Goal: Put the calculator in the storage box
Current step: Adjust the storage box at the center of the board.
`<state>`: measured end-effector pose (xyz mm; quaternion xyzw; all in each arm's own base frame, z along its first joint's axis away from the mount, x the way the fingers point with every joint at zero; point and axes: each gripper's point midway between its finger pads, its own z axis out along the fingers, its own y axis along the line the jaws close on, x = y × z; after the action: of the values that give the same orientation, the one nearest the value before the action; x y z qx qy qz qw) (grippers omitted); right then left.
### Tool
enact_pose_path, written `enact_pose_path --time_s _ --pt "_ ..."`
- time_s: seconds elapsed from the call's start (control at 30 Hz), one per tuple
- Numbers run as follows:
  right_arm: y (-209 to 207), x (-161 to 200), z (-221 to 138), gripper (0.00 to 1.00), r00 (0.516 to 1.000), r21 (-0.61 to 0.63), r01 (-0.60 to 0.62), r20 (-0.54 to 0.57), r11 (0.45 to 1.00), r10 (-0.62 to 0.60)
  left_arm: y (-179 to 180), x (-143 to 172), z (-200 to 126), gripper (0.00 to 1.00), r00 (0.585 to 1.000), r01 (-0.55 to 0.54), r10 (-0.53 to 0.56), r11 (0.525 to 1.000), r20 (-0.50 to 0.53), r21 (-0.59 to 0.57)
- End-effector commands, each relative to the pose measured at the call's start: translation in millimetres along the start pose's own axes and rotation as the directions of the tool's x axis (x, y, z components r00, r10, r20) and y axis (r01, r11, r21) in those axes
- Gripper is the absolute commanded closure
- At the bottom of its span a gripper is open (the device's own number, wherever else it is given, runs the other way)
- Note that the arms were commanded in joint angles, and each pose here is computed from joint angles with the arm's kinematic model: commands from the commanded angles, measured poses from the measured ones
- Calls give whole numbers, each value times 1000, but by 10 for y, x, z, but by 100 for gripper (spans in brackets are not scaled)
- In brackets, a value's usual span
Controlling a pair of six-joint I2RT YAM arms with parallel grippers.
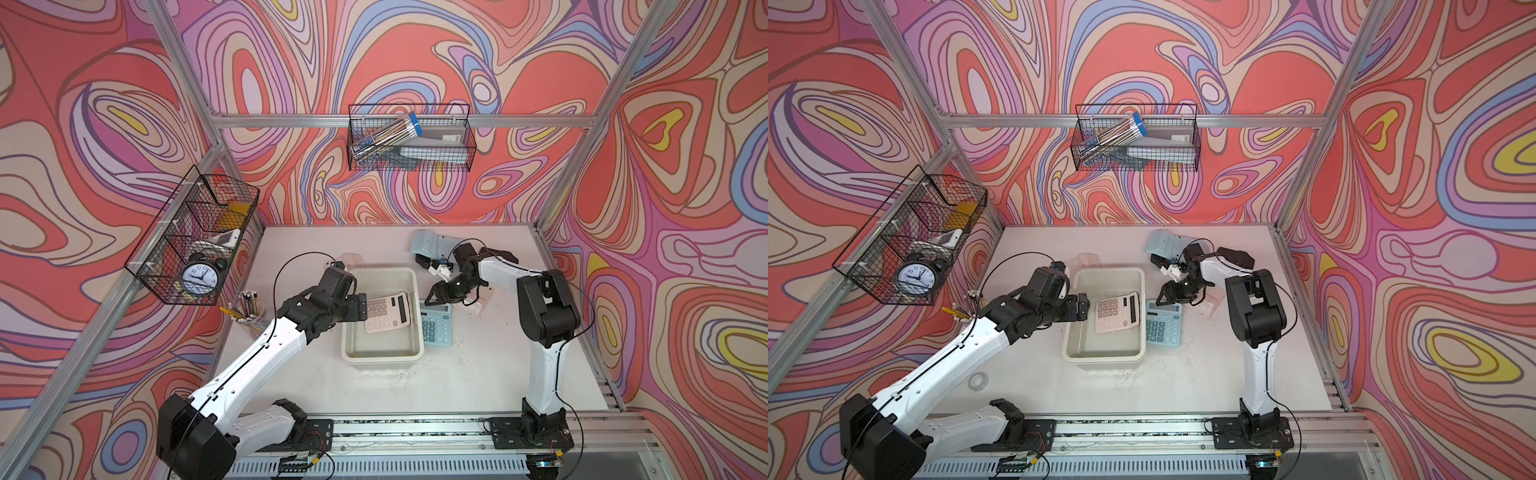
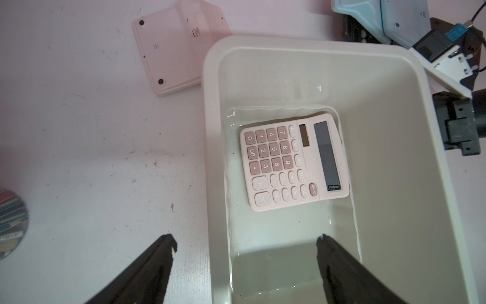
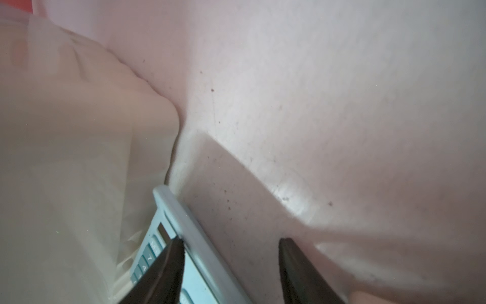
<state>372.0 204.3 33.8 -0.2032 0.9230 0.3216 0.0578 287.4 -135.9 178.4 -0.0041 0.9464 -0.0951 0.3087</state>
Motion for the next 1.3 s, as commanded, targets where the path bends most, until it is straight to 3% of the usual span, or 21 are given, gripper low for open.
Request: enact_pose_path --time_s 0.0,0.2,0.43,0.67,0.97,1.27 --pt "-37 59 -88 46 1000 62 -14 14 998 13 -18 -66 -32 9 1000 -8 8 1000 0 8" --pt "-23 100 -185 57 998 99 -41 44 994 37 21 -87 -73 9 1000 0 1 1000 18 -1" --pt "84 130 -329 80 995 102 -65 88 993 57 74 -107 -113 9 999 13 -13 1000 40 -19" --pt "138 174 -506 100 989 144 -87 129 986 68 382 -156 -251 7 988 109 -97 989 117 -99" --pt "183 76 -957 100 969 274 -125 241 954 57 630 -106 -312 2 977 175 -150 970 154 -166" --pt "414 -23 -1488 100 926 321 -153 377 935 23 609 7 -57 1 972 230 -223 966 67 -119"
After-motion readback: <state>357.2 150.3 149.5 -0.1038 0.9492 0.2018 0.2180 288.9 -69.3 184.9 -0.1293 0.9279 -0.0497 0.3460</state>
